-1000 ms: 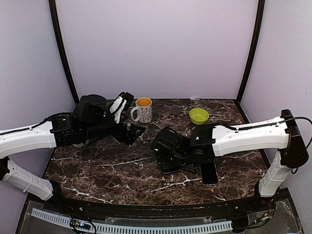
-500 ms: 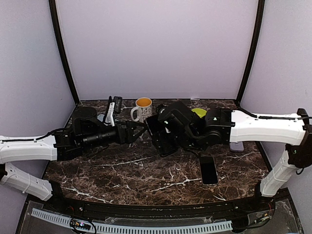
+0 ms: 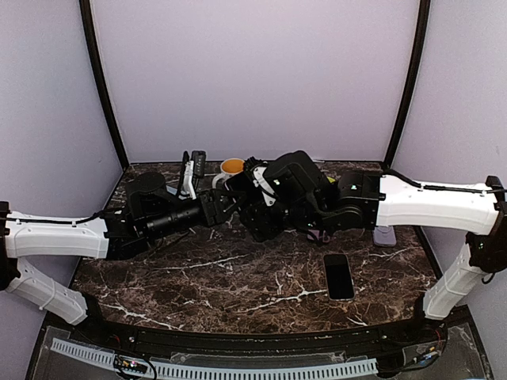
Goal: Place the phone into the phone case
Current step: Pass from the right arm to the left
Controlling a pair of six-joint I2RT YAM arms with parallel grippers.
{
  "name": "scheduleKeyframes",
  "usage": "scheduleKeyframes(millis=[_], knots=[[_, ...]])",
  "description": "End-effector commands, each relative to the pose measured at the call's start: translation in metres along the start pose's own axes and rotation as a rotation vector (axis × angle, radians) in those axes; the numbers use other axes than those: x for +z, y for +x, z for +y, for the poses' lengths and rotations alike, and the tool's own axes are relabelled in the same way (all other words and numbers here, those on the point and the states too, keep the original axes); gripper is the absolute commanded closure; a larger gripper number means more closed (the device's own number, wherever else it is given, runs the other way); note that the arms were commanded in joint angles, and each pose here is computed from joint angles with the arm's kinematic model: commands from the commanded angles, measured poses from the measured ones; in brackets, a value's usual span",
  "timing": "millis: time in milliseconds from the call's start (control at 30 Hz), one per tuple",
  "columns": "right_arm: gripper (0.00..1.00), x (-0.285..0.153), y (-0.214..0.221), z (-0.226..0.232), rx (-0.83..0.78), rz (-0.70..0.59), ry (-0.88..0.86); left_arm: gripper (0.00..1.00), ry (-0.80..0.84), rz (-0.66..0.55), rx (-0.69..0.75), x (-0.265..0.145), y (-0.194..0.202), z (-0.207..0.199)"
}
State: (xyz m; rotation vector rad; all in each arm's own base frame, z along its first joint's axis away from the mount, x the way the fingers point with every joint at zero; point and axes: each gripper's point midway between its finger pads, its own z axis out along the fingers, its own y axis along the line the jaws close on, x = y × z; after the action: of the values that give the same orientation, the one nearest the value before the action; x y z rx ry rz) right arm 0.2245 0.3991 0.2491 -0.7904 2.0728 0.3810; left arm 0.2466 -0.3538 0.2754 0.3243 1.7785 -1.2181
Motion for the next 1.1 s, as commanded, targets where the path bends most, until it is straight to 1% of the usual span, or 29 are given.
scheduleKeyframes(millis=[0,33,233,300,333,367,467,500,567,600,733,800,900,933,1000,1067], knots=[[0.68,-0.011,-0.037,0.000,-0.012,-0.127,-0.032,0.56,0.090,-0.097,0.055,0.002,-0.028,-0.026],[0.68,-0.010,-0.037,-0.001,-0.018,-0.130,-0.030,0.60,0.093,-0.099,0.057,0.003,-0.028,-0.026],[0.68,-0.017,-0.044,0.002,-0.046,-0.187,-0.060,0.74,0.155,-0.100,0.092,0.006,-0.030,-0.038],[0.68,-0.020,-0.046,0.002,-0.050,-0.204,-0.072,0.80,0.184,-0.094,0.101,0.007,-0.029,-0.044],[0.68,-0.022,-0.046,0.003,-0.052,-0.213,-0.078,0.84,0.193,-0.094,0.106,0.007,-0.030,-0.046],[0.68,-0.023,-0.046,0.003,-0.055,-0.218,-0.082,0.86,0.200,-0.090,0.108,0.008,-0.029,-0.047],[0.67,-0.028,-0.047,0.002,-0.073,-0.234,-0.089,0.97,0.204,-0.093,0.111,0.008,-0.029,-0.047],[0.65,-0.030,-0.048,0.001,-0.079,-0.241,-0.092,0.99,0.209,-0.094,0.114,0.008,-0.029,-0.049],[0.59,-0.033,-0.048,0.002,-0.091,-0.250,-0.101,1.00,0.225,-0.095,0.129,0.008,-0.031,-0.052],[0.53,-0.034,-0.048,0.004,-0.098,-0.253,-0.110,1.00,0.236,-0.090,0.145,0.008,-0.030,-0.055],[0.23,-0.039,-0.046,0.003,-0.142,-0.244,-0.124,1.00,0.275,-0.087,0.196,0.006,-0.034,-0.066],[0.13,-0.043,-0.043,-0.001,-0.157,-0.231,-0.138,1.00,0.306,-0.092,0.230,0.002,-0.037,-0.075],[0.02,-0.056,-0.035,-0.003,-0.181,-0.223,-0.217,1.00,0.357,-0.100,0.293,-0.006,-0.042,-0.088],[0.02,-0.065,-0.032,0.000,-0.194,-0.224,-0.274,1.00,0.384,-0.099,0.310,-0.010,-0.043,-0.094],[0.02,-0.090,-0.023,0.015,-0.270,-0.236,-0.432,1.00,0.428,-0.099,0.362,-0.017,-0.046,-0.106],[0.01,-0.106,-0.016,0.021,-0.320,-0.250,-0.517,1.00,0.466,-0.101,0.400,-0.023,-0.049,-0.116]])
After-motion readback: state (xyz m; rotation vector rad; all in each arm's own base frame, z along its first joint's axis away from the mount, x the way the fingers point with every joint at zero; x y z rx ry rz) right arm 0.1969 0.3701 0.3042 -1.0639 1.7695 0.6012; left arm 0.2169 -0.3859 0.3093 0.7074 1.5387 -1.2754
